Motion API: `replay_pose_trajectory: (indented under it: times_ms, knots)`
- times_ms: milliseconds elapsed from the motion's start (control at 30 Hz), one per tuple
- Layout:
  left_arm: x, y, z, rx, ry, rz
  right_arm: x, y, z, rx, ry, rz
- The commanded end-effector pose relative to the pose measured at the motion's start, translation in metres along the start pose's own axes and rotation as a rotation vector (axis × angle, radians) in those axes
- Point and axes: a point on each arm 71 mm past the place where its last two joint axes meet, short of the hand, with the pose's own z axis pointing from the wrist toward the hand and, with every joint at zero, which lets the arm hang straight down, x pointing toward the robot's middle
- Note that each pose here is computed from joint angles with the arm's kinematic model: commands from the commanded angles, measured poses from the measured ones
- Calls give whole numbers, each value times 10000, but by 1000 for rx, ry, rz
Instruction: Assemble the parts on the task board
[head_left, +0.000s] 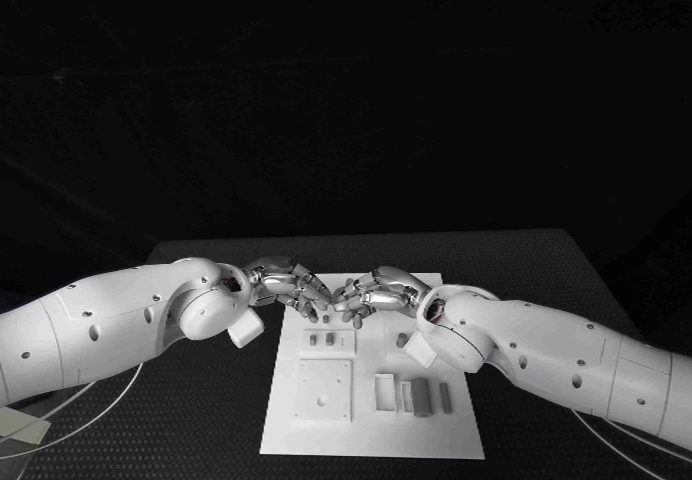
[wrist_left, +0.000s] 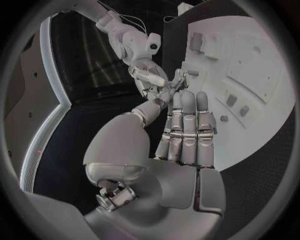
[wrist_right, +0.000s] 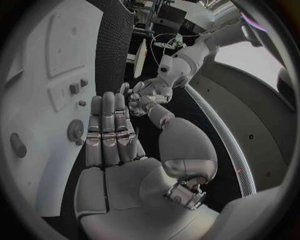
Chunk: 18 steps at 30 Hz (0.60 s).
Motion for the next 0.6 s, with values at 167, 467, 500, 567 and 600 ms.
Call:
replay_pose_trajectory:
  times_ms: [167,467,500,567,600]
  knots:
    - [0,-25,3,21,-11,8,-18,-16,-18,-9,16,22]
    - [1,-45,-5,44,-32,112,-310,-174,-95,7,-119,37]
    - [11,-59,-5,55,-40,167,-352,-194,-106,7,-137,38]
    - [30,-83,-4,73,-54,258,-424,-214,-128,5,-170,36]
    - [44,-99,-3,82,-66,313,-473,-212,-139,2,-186,37]
